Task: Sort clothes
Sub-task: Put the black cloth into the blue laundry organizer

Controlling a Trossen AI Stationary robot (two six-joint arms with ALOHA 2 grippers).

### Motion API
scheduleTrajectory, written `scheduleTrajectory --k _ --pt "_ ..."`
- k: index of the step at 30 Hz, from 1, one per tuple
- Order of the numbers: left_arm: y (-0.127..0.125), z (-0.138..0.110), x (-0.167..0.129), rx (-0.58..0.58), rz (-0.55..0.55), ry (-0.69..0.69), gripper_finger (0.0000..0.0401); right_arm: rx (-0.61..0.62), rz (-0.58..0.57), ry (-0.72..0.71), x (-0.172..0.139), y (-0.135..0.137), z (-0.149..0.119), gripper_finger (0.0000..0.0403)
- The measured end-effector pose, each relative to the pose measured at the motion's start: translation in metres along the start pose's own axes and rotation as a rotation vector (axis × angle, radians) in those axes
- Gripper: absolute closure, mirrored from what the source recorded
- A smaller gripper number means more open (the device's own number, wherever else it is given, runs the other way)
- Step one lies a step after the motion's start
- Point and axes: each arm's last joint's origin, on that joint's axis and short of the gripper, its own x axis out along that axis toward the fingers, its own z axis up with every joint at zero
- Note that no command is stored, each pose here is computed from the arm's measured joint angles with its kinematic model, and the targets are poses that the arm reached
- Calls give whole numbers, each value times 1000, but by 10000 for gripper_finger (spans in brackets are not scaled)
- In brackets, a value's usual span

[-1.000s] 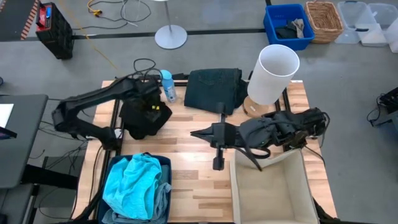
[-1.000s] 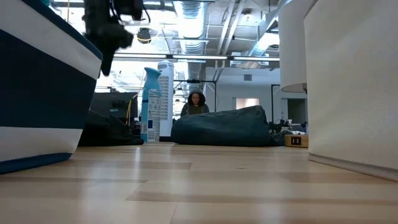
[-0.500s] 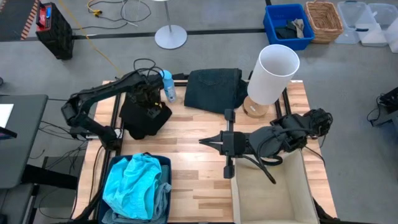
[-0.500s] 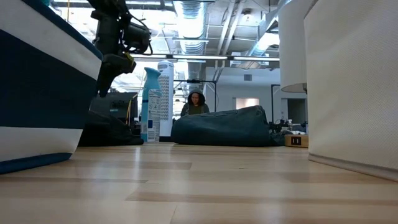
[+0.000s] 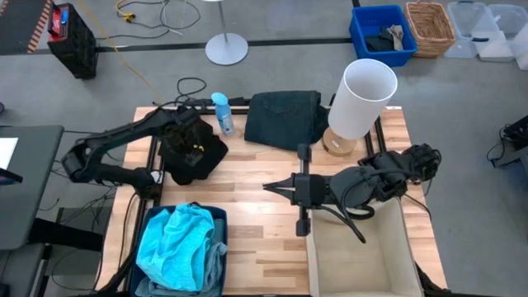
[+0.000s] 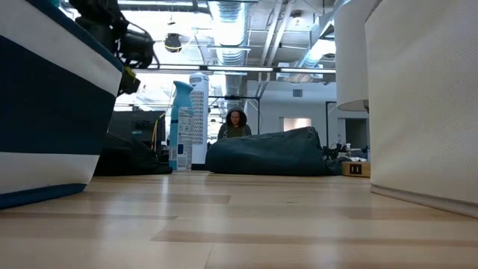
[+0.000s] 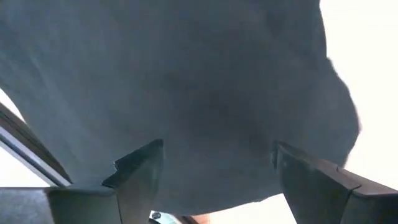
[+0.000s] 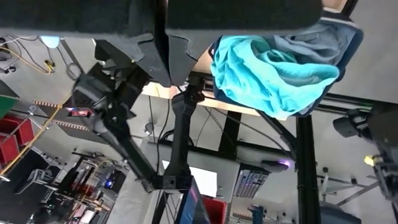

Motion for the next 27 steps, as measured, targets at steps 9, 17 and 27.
scheduleTrajectory --k 9,17,27 --pt "9 -7 36 -80 -42 11 110 56 -42 -36 7 -13 4 403" --pt "7 -12 60 -117 -88 4 122 93 -58 -36 10 -18 3 403" --pt "5 -17 68 -136 -134 42 319 105 -77 -35 13 -24 3 403"
